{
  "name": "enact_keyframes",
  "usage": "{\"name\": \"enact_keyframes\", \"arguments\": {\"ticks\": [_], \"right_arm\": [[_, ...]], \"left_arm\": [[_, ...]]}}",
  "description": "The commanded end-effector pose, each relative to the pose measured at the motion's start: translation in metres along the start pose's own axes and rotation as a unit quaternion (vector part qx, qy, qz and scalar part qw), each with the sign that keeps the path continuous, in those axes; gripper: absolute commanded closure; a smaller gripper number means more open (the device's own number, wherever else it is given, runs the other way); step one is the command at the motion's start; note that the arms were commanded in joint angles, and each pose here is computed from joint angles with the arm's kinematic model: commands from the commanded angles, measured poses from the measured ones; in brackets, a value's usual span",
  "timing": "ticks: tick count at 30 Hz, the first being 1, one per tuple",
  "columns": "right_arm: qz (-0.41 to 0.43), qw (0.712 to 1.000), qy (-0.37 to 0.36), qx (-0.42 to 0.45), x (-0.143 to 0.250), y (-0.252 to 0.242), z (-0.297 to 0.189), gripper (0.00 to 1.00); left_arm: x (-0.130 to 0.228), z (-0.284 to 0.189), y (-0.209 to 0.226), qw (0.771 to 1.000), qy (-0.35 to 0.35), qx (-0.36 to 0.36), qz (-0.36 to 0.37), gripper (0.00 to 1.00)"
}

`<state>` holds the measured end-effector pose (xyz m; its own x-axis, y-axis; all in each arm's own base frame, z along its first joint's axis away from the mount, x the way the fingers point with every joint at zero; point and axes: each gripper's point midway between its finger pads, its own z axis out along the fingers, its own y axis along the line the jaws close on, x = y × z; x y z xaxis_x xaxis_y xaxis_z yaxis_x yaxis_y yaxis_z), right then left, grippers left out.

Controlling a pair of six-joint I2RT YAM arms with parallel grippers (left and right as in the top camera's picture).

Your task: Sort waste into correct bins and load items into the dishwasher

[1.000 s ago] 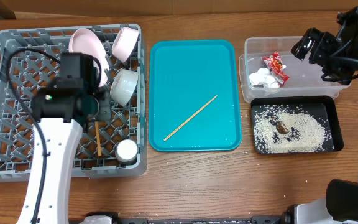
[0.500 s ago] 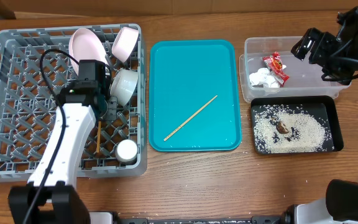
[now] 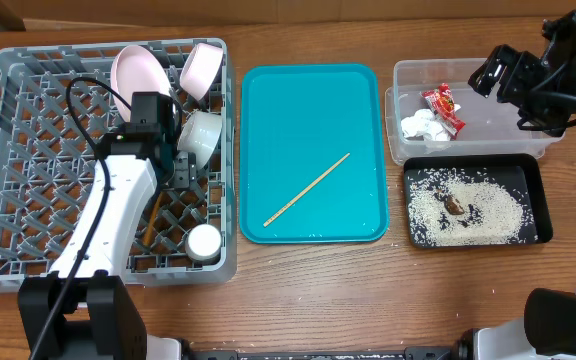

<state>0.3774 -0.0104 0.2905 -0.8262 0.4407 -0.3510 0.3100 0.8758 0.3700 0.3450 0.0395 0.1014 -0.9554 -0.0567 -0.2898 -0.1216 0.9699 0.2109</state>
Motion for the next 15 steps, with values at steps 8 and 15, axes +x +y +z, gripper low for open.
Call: {"name": "enact_keyframes", "arguments": {"ticks": [8,15], "right_arm": [[-0.007,1.0,-0.018,-0.007,-0.004,0.006,-0.011,0.0],[-0.007,1.0,-0.018,-0.007,-0.004,0.006,-0.011,0.0]], "left_arm": [[-0.057,-0.086,-0.047,0.992,-0.072,0.102,0.028,0.16],[-0.048,-0.121,-0.167,0.934,-0.101,0.294,0.177,0.0]]}}
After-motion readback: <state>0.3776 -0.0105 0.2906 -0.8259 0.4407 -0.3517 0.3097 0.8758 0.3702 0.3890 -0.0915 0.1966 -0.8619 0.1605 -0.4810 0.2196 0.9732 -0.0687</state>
